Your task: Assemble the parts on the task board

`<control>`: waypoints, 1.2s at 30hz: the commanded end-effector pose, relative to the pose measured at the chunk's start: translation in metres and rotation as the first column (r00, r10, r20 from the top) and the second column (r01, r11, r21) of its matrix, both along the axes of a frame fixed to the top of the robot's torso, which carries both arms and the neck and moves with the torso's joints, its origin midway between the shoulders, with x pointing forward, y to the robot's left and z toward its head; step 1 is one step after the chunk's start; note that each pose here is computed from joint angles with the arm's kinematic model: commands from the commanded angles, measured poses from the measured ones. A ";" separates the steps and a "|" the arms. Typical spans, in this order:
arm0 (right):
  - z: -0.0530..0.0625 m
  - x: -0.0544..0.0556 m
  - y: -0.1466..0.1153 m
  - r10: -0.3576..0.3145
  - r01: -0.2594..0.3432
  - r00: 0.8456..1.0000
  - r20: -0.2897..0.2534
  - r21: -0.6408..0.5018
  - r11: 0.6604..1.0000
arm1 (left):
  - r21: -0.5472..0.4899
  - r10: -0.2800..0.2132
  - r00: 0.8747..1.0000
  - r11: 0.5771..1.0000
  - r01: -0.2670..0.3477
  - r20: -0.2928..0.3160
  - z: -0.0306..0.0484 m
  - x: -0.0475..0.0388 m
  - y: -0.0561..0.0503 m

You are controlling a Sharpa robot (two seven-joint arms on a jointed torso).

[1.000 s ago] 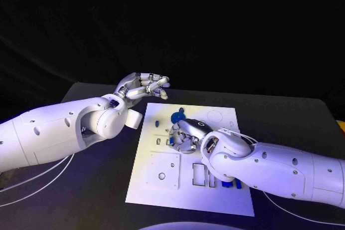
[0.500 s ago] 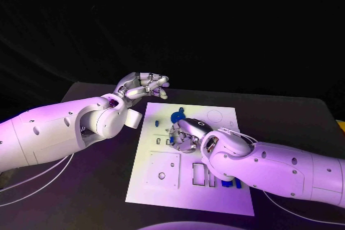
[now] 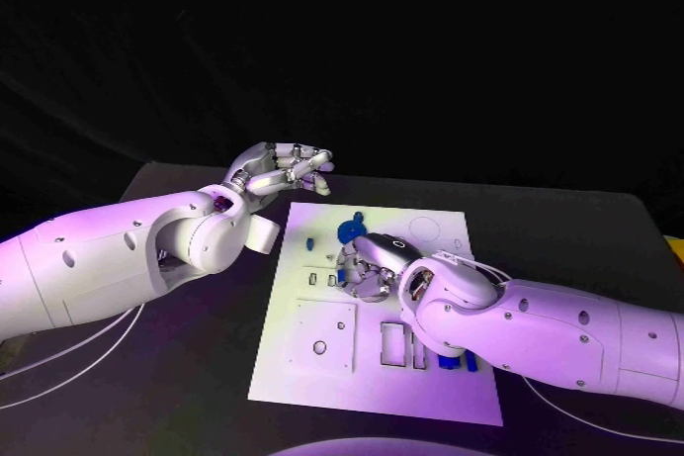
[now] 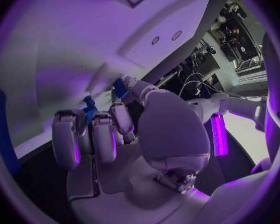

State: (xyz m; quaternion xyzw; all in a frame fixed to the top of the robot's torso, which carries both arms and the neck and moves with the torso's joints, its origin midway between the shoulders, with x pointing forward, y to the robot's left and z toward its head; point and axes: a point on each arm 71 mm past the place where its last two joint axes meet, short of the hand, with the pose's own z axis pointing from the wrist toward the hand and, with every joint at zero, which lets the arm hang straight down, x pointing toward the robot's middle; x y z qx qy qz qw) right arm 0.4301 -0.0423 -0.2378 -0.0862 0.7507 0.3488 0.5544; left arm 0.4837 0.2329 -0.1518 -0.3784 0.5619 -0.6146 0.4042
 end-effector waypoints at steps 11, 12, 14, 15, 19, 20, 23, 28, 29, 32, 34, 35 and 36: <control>-0.005 -0.002 -0.001 0.013 -0.013 1.000 -0.007 -0.031 0.999 | -0.009 -0.014 1.000 1.000 0.014 0.002 0.0009 -0.0004 -0.001; -0.005 -0.002 -0.001 0.013 -0.013 1.000 -0.007 -0.031 0.999 | -0.009 -0.013 1.000 1.000 0.013 0.002 0.0009 -0.0004 -0.001; -0.004 -0.001 -0.001 0.012 -0.013 1.000 -0.006 -0.029 0.999 | -0.008 -0.013 1.000 1.000 0.013 0.002 0.0009 -0.0004 0.000; -0.004 -0.001 -0.001 0.012 -0.013 1.000 -0.006 -0.029 0.999 | -0.008 -0.013 1.000 1.000 0.013 0.002 0.0009 -0.0003 0.000; -0.004 -0.001 -0.001 0.014 -0.014 1.000 -0.003 -0.026 1.000 | -0.008 -0.012 1.000 1.000 0.012 0.001 0.0008 -0.0003 0.000; -0.004 -0.001 -0.001 0.014 -0.014 1.000 -0.002 -0.025 1.000 | -0.008 -0.012 1.000 1.000 0.012 0.001 0.0008 -0.0003 0.000; -0.004 -0.001 -0.001 0.015 -0.015 1.000 0.004 -0.017 1.000 | -0.008 -0.012 1.000 1.000 0.012 0.001 0.0007 -0.0001 0.000; -0.002 -0.001 -0.001 0.014 -0.014 1.000 0.015 -0.001 1.000 | -0.007 -0.012 1.000 1.000 0.012 0.000 0.0005 0.0001 0.000; -0.002 -0.001 -0.001 0.013 -0.013 1.000 0.018 0.002 1.000 | -0.007 -0.012 1.000 1.000 0.012 0.000 0.0005 0.0001 0.000; 0.000 -0.002 -0.001 0.009 -0.010 1.000 0.028 0.018 1.000 | -0.007 -0.012 1.000 1.000 0.012 -0.001 0.0004 0.0002 0.001; 0.001 -0.002 -0.001 0.007 -0.008 0.999 0.035 0.029 1.000 | -0.007 -0.012 1.000 1.000 0.012 -0.001 0.0003 0.0004 0.001; 0.001 -0.002 -0.002 0.006 -0.007 0.999 0.039 0.035 0.999 | -0.006 -0.011 1.000 1.000 0.011 -0.001 0.0003 0.0004 0.001; 0.002 -0.002 -0.002 0.003 -0.005 0.999 0.045 0.045 0.999 | -0.006 -0.011 1.000 1.000 0.011 -0.001 0.0002 0.0006 0.001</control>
